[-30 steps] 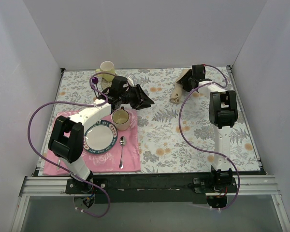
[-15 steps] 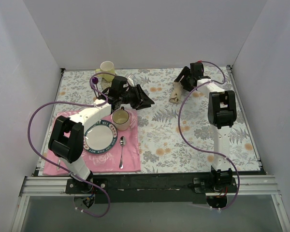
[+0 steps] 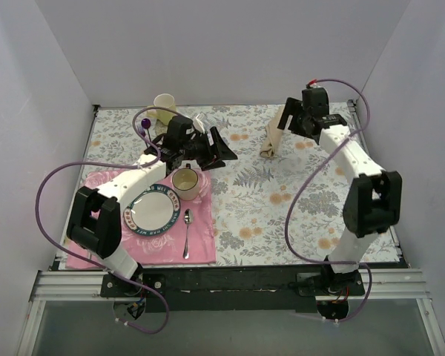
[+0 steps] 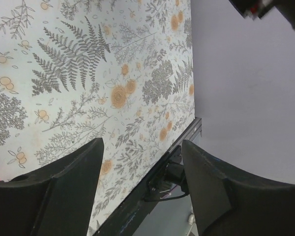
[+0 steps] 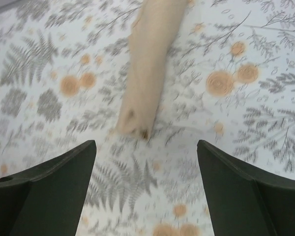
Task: Fold the napkin, place the utensils inside, and roll it up
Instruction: Neatly place the rolled napkin to the corner
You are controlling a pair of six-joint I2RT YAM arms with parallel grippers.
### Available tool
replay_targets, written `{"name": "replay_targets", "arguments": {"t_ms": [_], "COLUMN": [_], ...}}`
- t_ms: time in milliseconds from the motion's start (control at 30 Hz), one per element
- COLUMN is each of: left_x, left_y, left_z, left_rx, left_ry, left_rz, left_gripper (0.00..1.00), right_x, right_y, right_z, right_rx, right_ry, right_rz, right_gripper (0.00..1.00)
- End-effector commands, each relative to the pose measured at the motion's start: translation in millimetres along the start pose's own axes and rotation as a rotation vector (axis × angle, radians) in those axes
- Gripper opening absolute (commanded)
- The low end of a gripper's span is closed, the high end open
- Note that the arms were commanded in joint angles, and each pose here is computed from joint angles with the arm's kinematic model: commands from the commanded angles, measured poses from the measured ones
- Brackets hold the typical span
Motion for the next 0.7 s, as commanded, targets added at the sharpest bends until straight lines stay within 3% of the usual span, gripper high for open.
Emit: {"name": "replay_targets", "arguments": {"t_ms": [0, 67, 100, 167, 300, 400, 667], "left_x": [-46.8, -66.6, -70.9, -91.7, -116.7, -120.1, -114.5], "left_y": [-42.6, -62.9, -69.8, -94.6, -129.4, -138.2, -143.1], "left_z": [-7.3, -10.6, -10.7, -14.8, -19.3, -19.4, -10.1], "left_rx": [-0.053, -0.091, -0.103, -0.178, -0.308, -0.361, -0.393], "left_ry": [0.161, 0.219, 0.232, 0.286, 0.339, 0.332, 0.292], "left_rz": [0.078, 0.122, 0.119, 0.149, 0.17, 0.163, 0.164], "left_gripper": [0.66, 0.7, 0.88, 0.97, 0.98, 0.98, 0.98], "right_x": [27.8, 18.2, 10.9, -1.2, -19.7, -27.7, -41.0], "right_y": [-108.4, -130.6, -158.5, -180.8, -252.0, -276.0, -282.1], "right_z": [29.7, 49.9, 51.3, 61.0, 61.8, 69.6, 84.3], "right_rx": [-0.021, 0.043, 0.027, 0.036, -0.077, -0.117, -0.097], "right_ry": [-0.201, -0.226, -0.226, -0.255, -0.272, -0.243, -0.253], "right_rz": [-0.115, -0.145, -0.162, -0.186, -0.285, -0.35, -0.349], "right_gripper": [0.92, 0.99, 0.99, 0.99, 0.99, 0.99, 0.99]}}
Point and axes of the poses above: each gripper's point midway between its finger pads, its own y axis out along the fingers, its own x axis along the line the jaws close on, z = x × y, the point moved 9 cm from there along -y, back along the fingers, and after that the axes turned 8 degrees about y, right-handed, at the moved point
